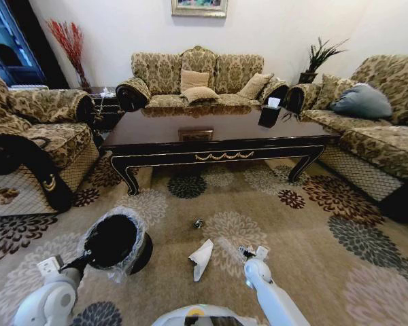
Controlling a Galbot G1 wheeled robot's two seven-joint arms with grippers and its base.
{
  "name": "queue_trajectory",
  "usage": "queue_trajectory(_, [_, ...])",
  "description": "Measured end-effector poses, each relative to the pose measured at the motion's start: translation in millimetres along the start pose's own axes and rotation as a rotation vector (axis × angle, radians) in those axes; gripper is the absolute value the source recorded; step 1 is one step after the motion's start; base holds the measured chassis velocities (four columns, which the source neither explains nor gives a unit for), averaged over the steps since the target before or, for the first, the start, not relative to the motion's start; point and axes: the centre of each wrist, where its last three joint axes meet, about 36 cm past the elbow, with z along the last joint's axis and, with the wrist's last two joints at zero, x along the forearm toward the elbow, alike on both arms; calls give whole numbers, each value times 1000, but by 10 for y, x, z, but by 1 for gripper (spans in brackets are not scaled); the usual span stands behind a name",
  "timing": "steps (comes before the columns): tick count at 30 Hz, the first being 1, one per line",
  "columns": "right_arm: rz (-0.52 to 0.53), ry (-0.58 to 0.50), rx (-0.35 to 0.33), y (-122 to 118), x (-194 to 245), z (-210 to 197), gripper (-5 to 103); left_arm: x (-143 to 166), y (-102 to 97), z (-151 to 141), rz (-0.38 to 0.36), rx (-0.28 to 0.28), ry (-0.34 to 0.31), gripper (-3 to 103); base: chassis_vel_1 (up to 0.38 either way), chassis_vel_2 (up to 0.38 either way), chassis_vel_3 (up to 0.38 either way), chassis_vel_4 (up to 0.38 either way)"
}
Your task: Move to the front of the table and pick up the trash from the floor, then place it into the trash bin.
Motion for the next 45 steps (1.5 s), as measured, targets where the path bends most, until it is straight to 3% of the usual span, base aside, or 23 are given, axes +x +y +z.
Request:
queue_trajectory(4, [26, 49, -96, 95, -39, -105, 100, 8, -20, 19, 2, -4, 3, 2, 0, 0, 0, 0])
queue_trajectory(8, [36, 63, -118, 127, -68, -109, 100, 11, -19, 23, 1, -4, 4, 2, 0, 0, 0, 0])
queue_trajectory(19, [63, 68, -131, 107, -210, -139, 103, 80, -21, -6, 4, -6, -8, 2, 0, 0, 0, 0])
queue_trajectory(24, [60, 81, -135, 93, -264, -119, 89, 117, -12, -9, 1, -10, -10, 2, 0, 0, 0, 0])
queue_trajectory(32, [65, 80, -109, 105, -306, -31, 86, 210, -21, -53, 25, 12, -22, 2, 0, 0, 0, 0])
queue_trajectory(35, [73, 80, -102, 100, -338, -18, 77, 254, -20, -91, 31, 15, -35, 2, 0, 0, 0, 0])
queue_trajectory(38, [74, 81, -104, 105, -364, -17, 61, 310, -18, -135, 36, 16, -49, 2, 0, 0, 0, 0])
queue_trajectory(40, [71, 80, -104, 104, -366, -11, 61, 325, -21, -137, 37, 16, -50, 2, 0, 0, 0, 0])
queue_trajectory(43, [56, 67, -100, 86, -359, 25, 44, 347, -41, -126, 44, 17, -48, 2, 0, 0, 0, 0])
queue_trajectory(45, [52, 63, -99, 83, -350, 29, 39, 348, -46, -124, 45, 17, -47, 2, 0, 0, 0, 0])
